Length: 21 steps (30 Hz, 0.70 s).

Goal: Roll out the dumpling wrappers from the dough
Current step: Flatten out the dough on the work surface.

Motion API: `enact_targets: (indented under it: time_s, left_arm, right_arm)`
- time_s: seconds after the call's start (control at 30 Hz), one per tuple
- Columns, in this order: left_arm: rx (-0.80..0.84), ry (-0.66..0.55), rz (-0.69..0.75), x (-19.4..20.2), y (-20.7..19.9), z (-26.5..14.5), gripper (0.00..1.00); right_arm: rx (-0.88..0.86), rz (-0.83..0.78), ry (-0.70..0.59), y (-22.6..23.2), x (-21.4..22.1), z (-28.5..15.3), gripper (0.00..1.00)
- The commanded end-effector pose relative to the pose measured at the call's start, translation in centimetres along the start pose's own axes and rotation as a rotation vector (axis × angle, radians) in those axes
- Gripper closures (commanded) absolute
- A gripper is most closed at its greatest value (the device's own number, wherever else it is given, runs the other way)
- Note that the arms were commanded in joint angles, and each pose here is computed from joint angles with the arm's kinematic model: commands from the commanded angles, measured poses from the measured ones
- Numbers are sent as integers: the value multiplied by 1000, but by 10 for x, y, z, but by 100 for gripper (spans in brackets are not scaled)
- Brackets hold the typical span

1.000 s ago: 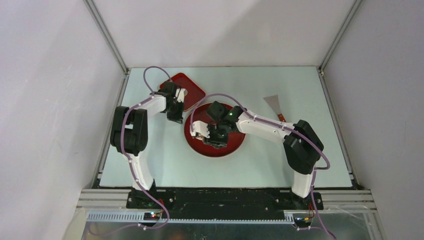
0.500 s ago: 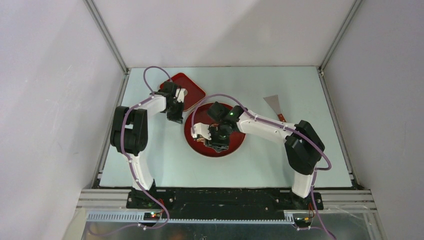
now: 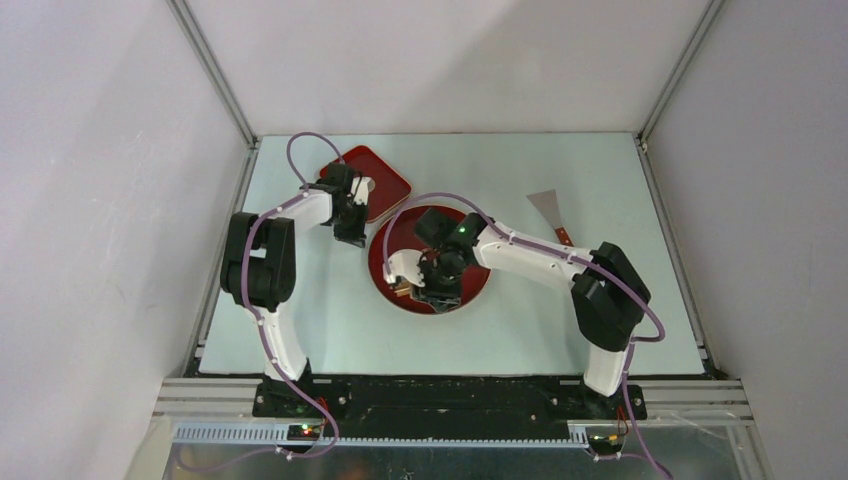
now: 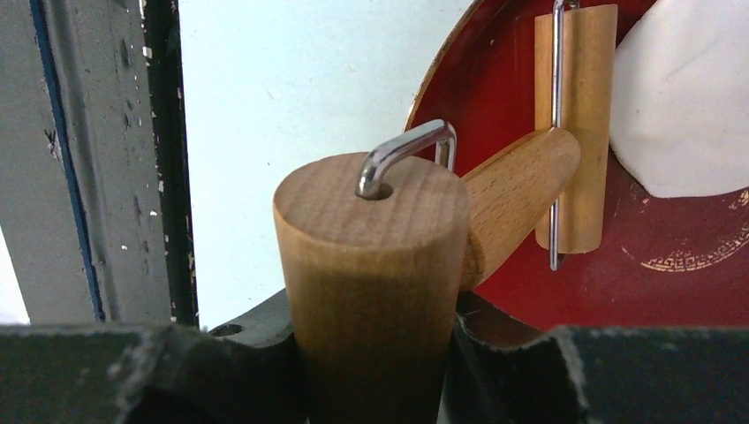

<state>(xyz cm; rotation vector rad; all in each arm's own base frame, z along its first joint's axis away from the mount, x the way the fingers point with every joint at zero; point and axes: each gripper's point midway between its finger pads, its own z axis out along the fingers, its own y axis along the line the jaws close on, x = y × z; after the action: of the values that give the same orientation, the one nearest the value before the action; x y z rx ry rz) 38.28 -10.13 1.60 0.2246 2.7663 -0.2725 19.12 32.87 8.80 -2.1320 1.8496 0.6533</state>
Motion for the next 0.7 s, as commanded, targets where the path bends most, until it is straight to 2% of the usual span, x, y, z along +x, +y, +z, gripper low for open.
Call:
enact_targets:
  time_s: [0.0, 0.03, 0.1, 0.13, 0.17, 0.2, 0.27, 0.4, 0.6, 0.67]
  left_arm:
    - [-2, -9, 17, -4, -1, -2, 100]
    - [3, -15, 21, -6, -2, -3, 94]
    - [36, -48, 42, -12, -9, -13, 73]
    - [46, -57, 47, -12, -11, -16, 56]
    - [71, -92, 59, -19, -17, -25, 47]
    - [84, -105, 65, -20, -20, -28, 32]
    - [123, -164, 90, -29, -29, -44, 16]
    - [185, -274, 158, -48, -45, -81, 2]
    - [326, -426, 285, -68, -78, -141, 0]
    - [441, -454, 334, -64, -100, -160, 0]
  right_arm:
    - [5, 60, 11, 8, -1, -25, 100]
    - [30, 70, -16, 6, -9, -37, 100]
    - [83, 81, -104, -3, -33, -66, 100]
    - [112, 80, -164, -9, -47, -86, 100]
    - [125, 104, -197, -12, -53, -95, 100]
    - [142, 105, -256, -15, -63, -112, 100]
    - [159, 130, -334, -20, -71, -130, 100]
    - [174, 185, -428, -30, -68, -144, 100]
    - [179, 215, -518, -36, -64, -152, 100]
    - [186, 223, -564, -36, -66, -159, 100]
